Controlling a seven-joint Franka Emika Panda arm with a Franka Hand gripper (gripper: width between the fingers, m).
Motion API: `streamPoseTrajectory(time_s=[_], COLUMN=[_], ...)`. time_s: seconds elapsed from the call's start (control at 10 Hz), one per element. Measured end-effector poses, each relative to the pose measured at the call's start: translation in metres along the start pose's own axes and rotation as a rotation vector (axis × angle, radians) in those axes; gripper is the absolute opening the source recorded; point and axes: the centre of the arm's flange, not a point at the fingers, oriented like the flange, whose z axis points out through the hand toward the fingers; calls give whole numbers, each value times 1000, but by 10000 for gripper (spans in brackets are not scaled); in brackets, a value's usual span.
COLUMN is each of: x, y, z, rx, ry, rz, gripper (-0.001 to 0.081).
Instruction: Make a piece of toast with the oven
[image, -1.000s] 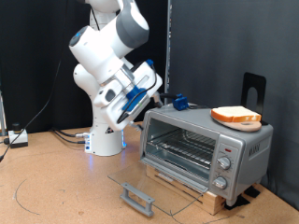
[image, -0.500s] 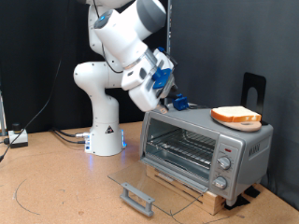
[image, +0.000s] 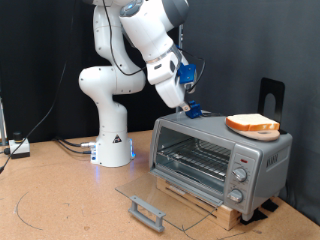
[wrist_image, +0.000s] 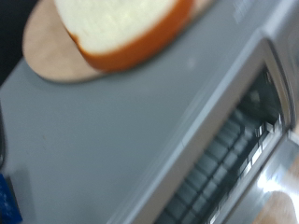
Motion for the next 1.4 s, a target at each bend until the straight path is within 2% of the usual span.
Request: streamPoseTrajectory(time_s=[0.2, 0.3, 0.4, 0.6, 0.7, 0.9, 1.1, 1.2, 1.4], x=[1, -3, -9, -28, -33, -47, -47, -52, -72], y=[-29, -44, -60, -90, -103, -124, -123, -129, -145], z=[-6, -8, -9, -9, -7, -6, -4, -5, -7], rx=[24, 39, 61, 106, 103, 61, 68, 62, 11], ry=[21, 4, -50, -230, -259, -253, -248, -227, -164], rz=[-160, -217, -272, -354, -385, -435, -457, -504, -568], gripper=[807, 807, 807, 807, 807, 807, 807, 807, 807])
